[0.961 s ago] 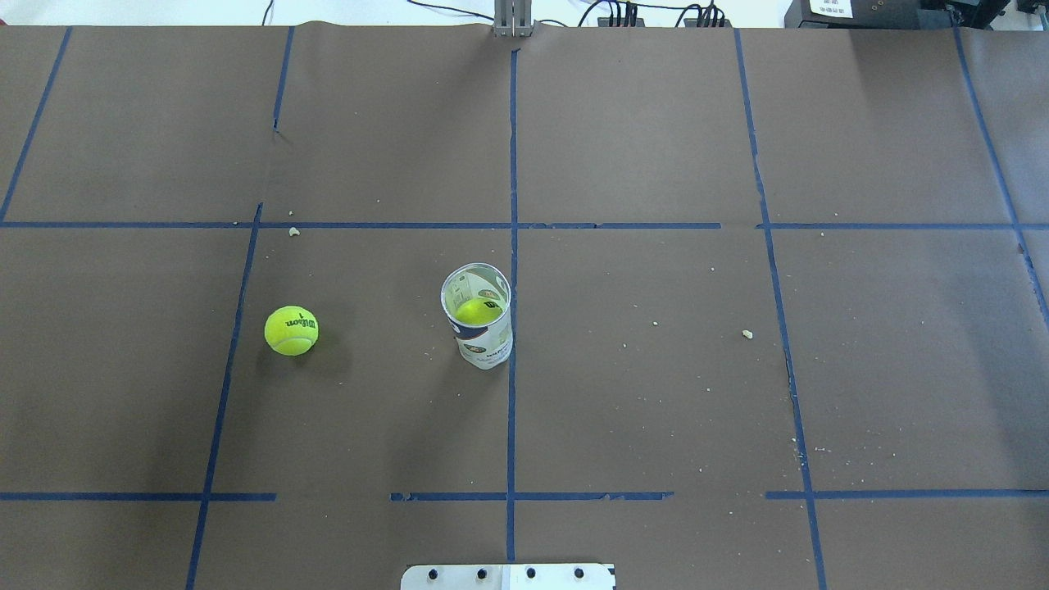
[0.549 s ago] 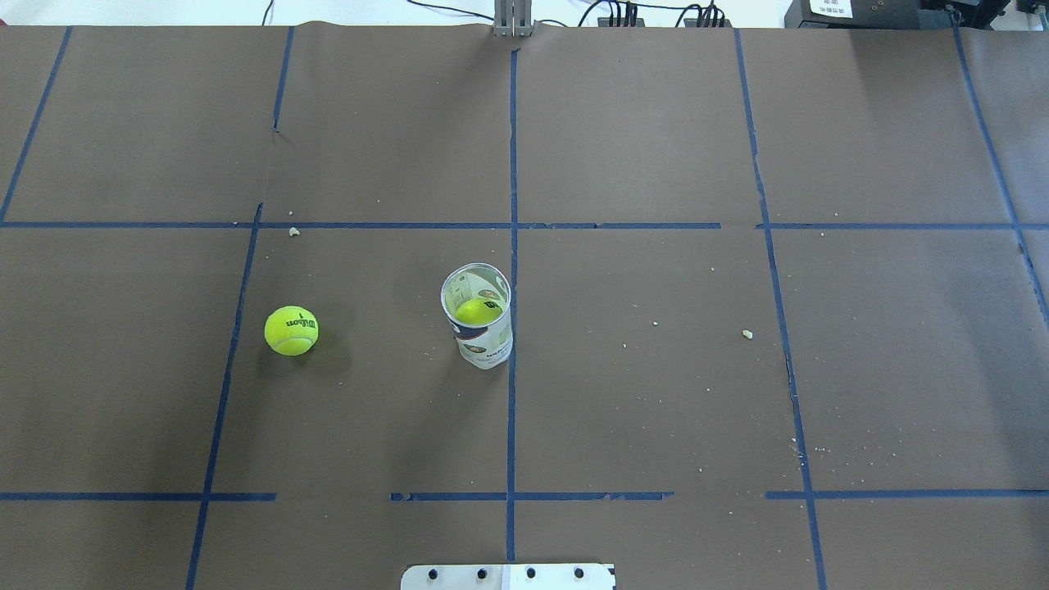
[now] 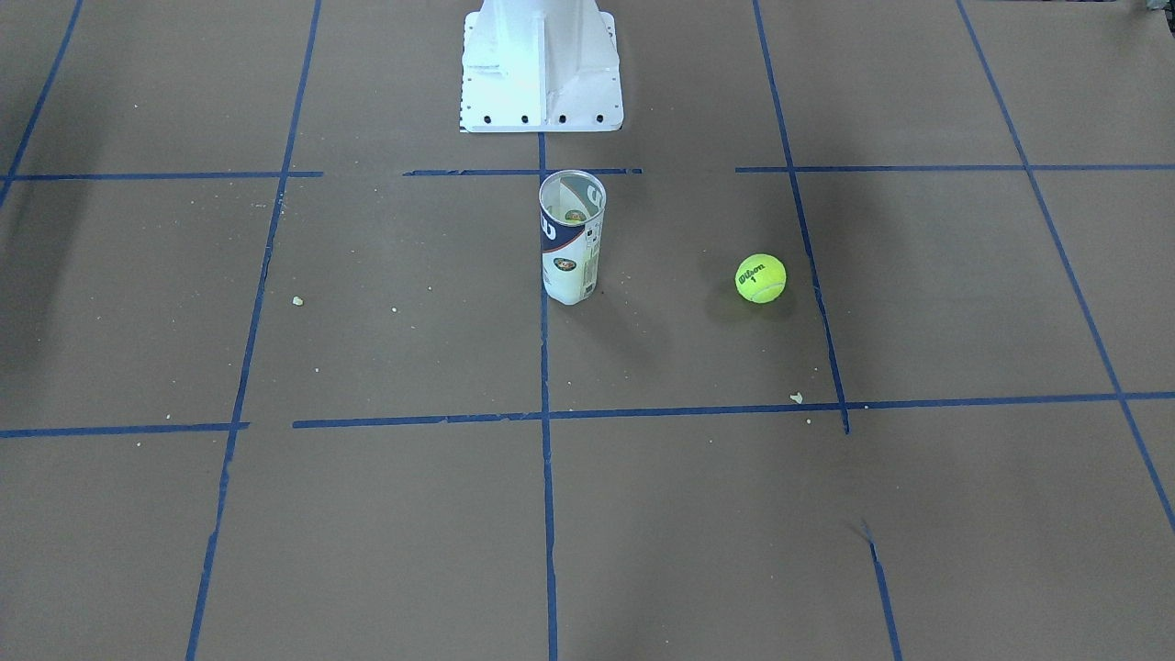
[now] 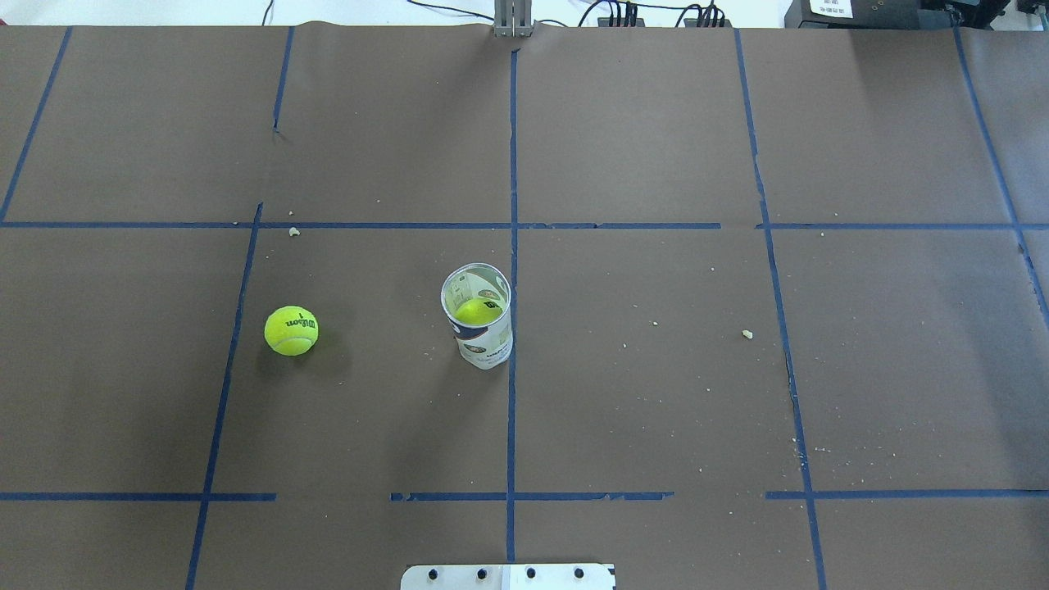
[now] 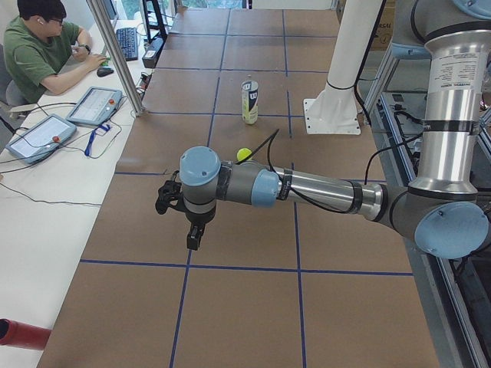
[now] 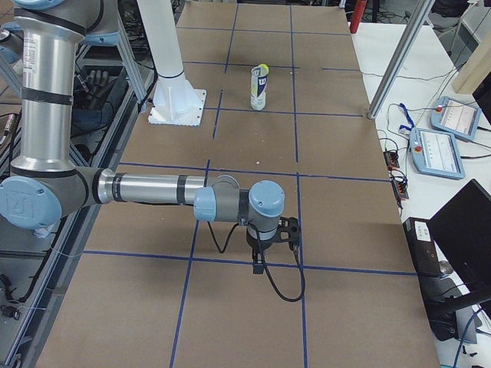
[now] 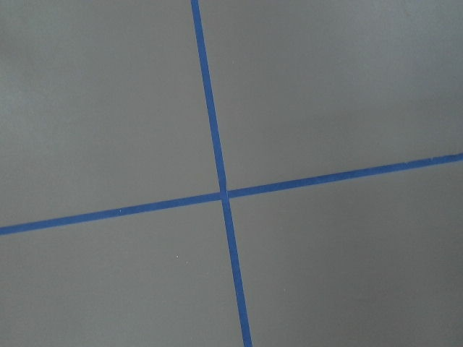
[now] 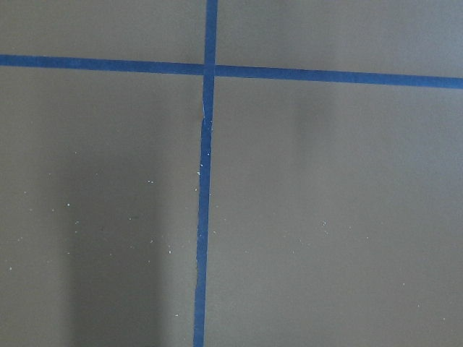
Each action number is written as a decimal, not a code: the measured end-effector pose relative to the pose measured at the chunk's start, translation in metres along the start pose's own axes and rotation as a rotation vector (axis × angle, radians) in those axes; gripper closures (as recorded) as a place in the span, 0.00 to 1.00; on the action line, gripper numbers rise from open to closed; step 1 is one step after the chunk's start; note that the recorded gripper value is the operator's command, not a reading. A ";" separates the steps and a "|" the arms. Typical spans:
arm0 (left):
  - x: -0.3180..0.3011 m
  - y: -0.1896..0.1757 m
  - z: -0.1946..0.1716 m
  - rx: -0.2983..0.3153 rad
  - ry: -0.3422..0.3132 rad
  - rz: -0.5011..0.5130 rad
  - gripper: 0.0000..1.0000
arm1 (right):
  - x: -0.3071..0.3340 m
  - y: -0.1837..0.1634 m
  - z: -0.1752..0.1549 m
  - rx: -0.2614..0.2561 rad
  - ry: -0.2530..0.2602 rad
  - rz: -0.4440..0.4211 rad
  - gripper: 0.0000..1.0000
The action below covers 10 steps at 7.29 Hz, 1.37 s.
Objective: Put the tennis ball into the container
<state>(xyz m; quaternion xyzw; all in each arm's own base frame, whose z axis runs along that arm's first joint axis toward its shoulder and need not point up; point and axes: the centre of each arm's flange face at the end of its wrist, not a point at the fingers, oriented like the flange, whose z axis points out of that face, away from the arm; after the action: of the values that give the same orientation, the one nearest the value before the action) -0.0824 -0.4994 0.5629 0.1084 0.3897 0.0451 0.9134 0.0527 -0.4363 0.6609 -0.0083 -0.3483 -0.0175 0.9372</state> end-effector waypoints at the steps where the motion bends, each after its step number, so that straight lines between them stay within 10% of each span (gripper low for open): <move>1: 0.007 -0.005 -0.005 0.016 0.002 0.004 0.00 | 0.000 0.000 0.000 0.000 0.000 0.000 0.00; 10: 0.338 -0.020 0.070 0.032 0.103 -0.210 0.00 | 0.000 0.000 0.000 0.000 0.000 0.000 0.00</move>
<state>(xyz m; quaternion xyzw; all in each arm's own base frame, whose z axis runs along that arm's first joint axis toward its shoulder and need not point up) 0.2021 -0.4738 0.3686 0.0789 0.4461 -0.0515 0.8900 0.0527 -0.4361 0.6610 -0.0084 -0.3483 -0.0175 0.9372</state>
